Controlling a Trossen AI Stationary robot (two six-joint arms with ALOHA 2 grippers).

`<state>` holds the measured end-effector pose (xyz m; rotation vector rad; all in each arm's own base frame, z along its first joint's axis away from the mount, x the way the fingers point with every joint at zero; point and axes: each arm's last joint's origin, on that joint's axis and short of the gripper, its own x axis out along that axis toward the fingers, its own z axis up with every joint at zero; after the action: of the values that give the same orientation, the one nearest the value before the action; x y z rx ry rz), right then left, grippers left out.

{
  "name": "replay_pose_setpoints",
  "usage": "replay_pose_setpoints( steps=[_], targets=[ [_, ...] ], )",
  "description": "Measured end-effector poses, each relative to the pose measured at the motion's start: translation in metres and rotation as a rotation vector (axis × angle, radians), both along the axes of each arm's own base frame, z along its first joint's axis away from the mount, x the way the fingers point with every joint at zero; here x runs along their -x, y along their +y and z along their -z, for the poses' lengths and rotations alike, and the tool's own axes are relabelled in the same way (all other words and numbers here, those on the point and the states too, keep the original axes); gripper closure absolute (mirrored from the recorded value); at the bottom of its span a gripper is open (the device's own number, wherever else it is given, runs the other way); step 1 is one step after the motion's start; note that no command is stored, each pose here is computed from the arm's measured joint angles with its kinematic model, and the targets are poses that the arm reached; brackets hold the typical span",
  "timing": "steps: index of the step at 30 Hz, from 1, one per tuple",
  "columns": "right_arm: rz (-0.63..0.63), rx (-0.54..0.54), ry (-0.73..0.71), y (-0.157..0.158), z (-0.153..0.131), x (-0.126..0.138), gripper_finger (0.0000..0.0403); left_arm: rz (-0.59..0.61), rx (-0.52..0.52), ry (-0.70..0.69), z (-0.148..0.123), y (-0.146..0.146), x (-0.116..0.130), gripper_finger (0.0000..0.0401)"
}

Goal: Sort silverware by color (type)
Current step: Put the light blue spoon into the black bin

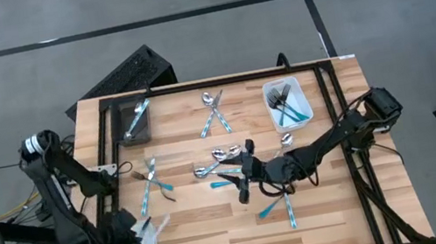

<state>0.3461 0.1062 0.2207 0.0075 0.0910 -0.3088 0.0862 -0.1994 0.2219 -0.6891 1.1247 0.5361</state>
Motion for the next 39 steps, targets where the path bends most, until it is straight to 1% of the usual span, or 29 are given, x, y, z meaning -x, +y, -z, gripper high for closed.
replay_pose_setpoints(
  steps=[3, 5, 7, 11, 16, 23, 26, 28, 30, 31, 32, 34, 37, 39],
  targets=[
    [0.003, 0.001, 0.002, 0.001, 0.000, 0.000, 0.0201, -0.026, -0.026, 0.045, 0.000, 0.005, 0.003, 0.0248],
    [0.002, -0.005, 0.002, 0.002, 0.000, 0.001, 0.0201, -0.025, -0.036, 0.032, -0.004, 0.009, 0.004, 0.0236],
    [0.003, -0.005, 0.011, 0.002, 0.001, 0.001, 0.0201, -0.021, -0.052, -0.013, -0.009, 0.015, 0.004, 0.0230],
    [0.007, -0.021, 0.045, 0.002, 0.006, 0.002, 0.0200, -0.006, -0.122, -0.138, -0.020, 0.029, 0.001, 0.0228],
    [0.018, -0.056, 0.092, 0.001, 0.012, 0.003, 0.0200, 0.008, -0.244, -0.268, -0.026, 0.041, -0.009, 0.0227],
    [0.024, -0.060, 0.133, 0.000, 0.016, 0.004, 0.0200, 0.032, -0.345, -0.288, -0.027, 0.051, -0.025, 0.0227],
    [0.026, -0.040, 0.183, 0.000, 0.021, 0.005, 0.0202, 0.047, -0.450, -0.372, -0.030, 0.055, -0.030, 0.0227],
    [0.056, -0.032, 0.229, -0.005, 0.026, 0.006, 0.0206, 0.071, -0.566, -0.444, -0.032, 0.058, -0.035, 0.0227],
    [0.122, -0.057, 0.266, -0.015, 0.031, 0.007, 0.0211, 0.091, -0.695, -0.497, -0.032, 0.063, -0.041, 0.0227],
    [0.163, -0.070, 0.278, -0.021, 0.033, 0.006, 0.0214, 0.089, -0.752, -0.502, -0.031, 0.067, -0.045, 0.0227],
    [0.203, -0.079, 0.283, -0.029, 0.034, 0.006, 0.0217, 0.078, -0.800, -0.489, -0.031, 0.073, -0.049, 0.0227],
    [0.260, -0.087, 0.283, -0.045, 0.035, 0.003, 0.0221, 0.047, -0.854, -0.428, -0.029, 0.086, -0.057, 0.0227],
    [0.324, -0.092, 0.287, -0.074, 0.035, -0.002, 0.0224, 0.030, -0.875, -0.262, -0.026, 0.110, -0.066, 0.0227],
    [0.350, -0.114, 0.295, -0.095, 0.035, -0.004, 0.0225, 0.023, -0.882, -0.179, -0.023, 0.124, -0.071, 0.0227]
  ],
)
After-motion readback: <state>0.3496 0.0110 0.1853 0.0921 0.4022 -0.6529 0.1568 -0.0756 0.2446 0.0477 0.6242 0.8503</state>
